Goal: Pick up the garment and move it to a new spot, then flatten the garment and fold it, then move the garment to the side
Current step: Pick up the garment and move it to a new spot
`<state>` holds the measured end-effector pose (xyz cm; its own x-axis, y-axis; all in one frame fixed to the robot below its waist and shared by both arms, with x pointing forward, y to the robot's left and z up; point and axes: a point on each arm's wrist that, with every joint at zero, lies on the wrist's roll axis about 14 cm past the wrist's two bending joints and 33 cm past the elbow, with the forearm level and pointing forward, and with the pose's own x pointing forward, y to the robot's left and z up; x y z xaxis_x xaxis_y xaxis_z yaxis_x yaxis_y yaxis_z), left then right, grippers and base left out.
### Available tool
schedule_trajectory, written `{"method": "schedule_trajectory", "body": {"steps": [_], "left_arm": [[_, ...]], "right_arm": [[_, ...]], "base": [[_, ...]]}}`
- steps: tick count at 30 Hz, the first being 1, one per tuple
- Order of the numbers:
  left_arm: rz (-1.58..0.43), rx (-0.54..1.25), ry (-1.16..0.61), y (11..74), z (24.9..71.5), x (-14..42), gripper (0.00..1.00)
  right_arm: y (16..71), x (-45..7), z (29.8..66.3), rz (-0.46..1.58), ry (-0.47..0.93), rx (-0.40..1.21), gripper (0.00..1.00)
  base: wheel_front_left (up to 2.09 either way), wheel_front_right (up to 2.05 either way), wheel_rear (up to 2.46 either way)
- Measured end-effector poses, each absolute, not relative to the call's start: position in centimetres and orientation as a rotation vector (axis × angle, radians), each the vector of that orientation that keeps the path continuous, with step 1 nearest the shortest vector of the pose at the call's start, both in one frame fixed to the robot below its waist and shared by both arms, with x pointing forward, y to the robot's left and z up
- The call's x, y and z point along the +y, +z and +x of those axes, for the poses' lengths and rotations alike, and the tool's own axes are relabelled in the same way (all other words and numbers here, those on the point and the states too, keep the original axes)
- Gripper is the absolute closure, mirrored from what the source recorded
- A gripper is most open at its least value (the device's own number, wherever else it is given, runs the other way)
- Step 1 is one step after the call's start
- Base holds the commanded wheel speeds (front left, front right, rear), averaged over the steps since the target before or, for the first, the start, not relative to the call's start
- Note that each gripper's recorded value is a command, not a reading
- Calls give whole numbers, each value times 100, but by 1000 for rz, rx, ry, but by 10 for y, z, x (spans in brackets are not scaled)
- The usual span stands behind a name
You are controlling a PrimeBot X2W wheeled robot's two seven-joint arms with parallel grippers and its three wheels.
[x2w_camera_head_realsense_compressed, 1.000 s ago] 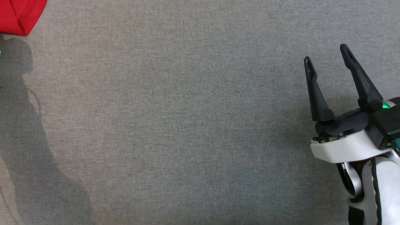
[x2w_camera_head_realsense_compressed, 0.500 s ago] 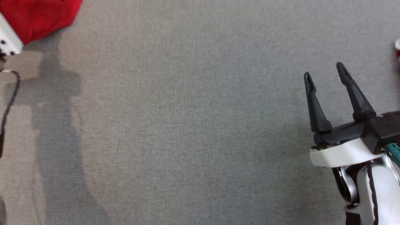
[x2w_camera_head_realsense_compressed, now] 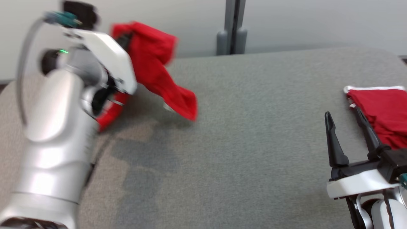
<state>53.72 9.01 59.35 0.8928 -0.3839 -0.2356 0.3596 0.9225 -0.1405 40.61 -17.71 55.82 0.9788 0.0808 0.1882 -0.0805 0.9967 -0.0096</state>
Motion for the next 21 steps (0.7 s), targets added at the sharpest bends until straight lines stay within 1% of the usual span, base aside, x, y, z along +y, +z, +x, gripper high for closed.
{"method": "schedule_trajectory", "body": {"steps": [3, 7, 11, 14, 18, 21], "left_arm": [[-139, 268, -512, 592, 511, 38, 100], [-178, 303, -648, 572, 483, -20, 100], [-191, 310, -688, 558, 474, -46, 100], [-239, 333, -761, 546, 459, -82, 100], [-248, 376, -849, 526, 439, -136, 100], [-246, 383, -870, 519, 439, -156, 100]], "right_arm": [[565, -189, 390, 0, 47, -207, 0], [568, -206, 375, 1, -5, -212, 0], [567, -215, 367, 5, -33, -208, 0], [565, -223, 362, 9, -56, -203, 0], [559, -239, 355, 17, -107, -188, 0], [552, -250, 349, 14, -144, -169, 0]], "base": [[0, 0, 0], [0, 0, 0], [0, 0, 0], [0, 0, 0], [0, 0, 0], [0, 0, 0]]}}
